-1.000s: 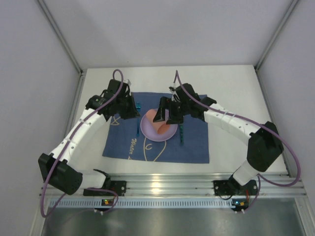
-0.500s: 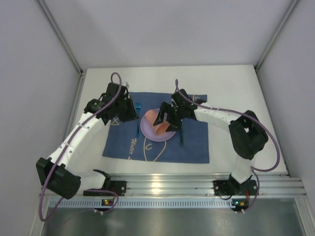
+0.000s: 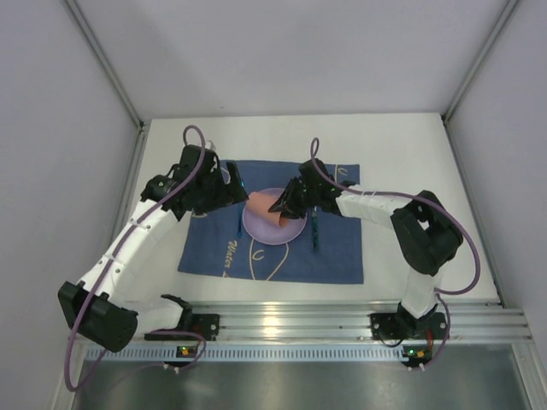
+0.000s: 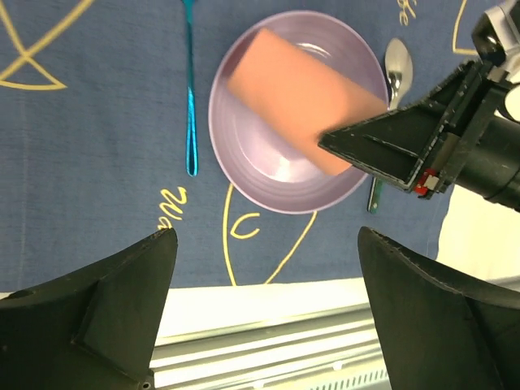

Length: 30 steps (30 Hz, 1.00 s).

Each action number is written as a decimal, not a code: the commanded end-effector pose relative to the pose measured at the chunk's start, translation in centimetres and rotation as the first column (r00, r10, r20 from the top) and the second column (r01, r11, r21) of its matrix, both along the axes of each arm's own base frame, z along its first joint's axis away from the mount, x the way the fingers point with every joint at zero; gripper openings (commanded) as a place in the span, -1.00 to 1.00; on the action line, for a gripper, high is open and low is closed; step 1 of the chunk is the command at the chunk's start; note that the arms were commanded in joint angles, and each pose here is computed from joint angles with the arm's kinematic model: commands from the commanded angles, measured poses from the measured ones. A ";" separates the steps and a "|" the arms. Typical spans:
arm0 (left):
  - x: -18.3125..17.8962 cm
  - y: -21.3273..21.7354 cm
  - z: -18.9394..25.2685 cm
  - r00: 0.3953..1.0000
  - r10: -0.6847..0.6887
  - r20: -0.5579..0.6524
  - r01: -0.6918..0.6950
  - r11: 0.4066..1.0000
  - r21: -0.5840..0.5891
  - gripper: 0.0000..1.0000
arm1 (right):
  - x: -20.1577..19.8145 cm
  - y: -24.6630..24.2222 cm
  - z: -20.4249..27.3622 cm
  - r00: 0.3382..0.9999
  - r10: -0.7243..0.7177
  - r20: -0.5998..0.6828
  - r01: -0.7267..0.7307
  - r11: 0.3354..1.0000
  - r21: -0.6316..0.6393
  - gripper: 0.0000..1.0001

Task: Set the dinner table for one person

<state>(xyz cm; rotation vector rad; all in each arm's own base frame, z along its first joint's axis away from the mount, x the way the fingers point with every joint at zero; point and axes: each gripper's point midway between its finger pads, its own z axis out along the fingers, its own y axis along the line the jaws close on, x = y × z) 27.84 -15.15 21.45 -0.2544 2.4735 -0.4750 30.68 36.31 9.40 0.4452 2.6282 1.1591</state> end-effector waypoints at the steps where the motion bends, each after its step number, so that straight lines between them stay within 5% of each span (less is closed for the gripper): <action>1: 0.5 2.2 1.8 0.991 0.088 0.097 -0.092 0.995 0.042 0.97 | 3.0 1.1 2.7 0.990 -0.080 0.119 0.074 0.996 0.054 -0.61; 2: 0.4 2.4 1.9 0.990 0.092 0.103 -0.097 0.994 0.048 0.96 | 3.3 1.3 2.8 0.989 -0.079 0.125 0.073 0.996 0.053 -0.93; 3: 0.3 2.6 2.1 0.990 0.095 0.109 -0.101 0.993 0.053 0.97 | 4.0 1.7 3.6 0.986 -0.080 0.148 0.071 0.995 0.064 -1.00; 8: -0.2 3.6 2.0 0.988 0.104 0.111 -0.114 0.990 0.086 0.96 | 6.2 0.8 8.3 0.952 0.002 0.305 0.024 0.996 -0.081 -1.00; 11: -0.7 4.0 1.7 0.987 0.109 0.119 -0.119 0.989 0.088 0.96 | 8.6 -1.2 17.2 0.890 0.065 0.450 0.024 0.981 -0.190 -1.00; 15: -1.3 4.0 1.2 0.986 0.107 0.125 -0.116 0.991 0.069 0.96 | 10.2 -7.5 19.3 0.888 0.141 0.437 0.054 0.913 -0.405 -1.00; 21: -1.7 3.8 0.5 0.985 0.111 0.132 -0.117 0.993 0.036 0.96 | 11.1 -18.9 10.8 0.977 0.202 0.064 -0.101 0.710 -0.696 -1.00; 24: -1.8 3.6 0.2 0.985 0.116 0.131 -0.119 0.993 0.016 0.96 | 9.8 -20.6 6.7 0.971 0.225 -0.076 -0.215 0.699 -0.682 -1.00; 30: -1.9 3.3 -0.3 0.982 0.129 0.135 -0.129 0.992 -0.014 0.96 | 10.7 -20.6 4.2 0.962 0.242 -0.123 -0.258 0.673 -0.693 -1.00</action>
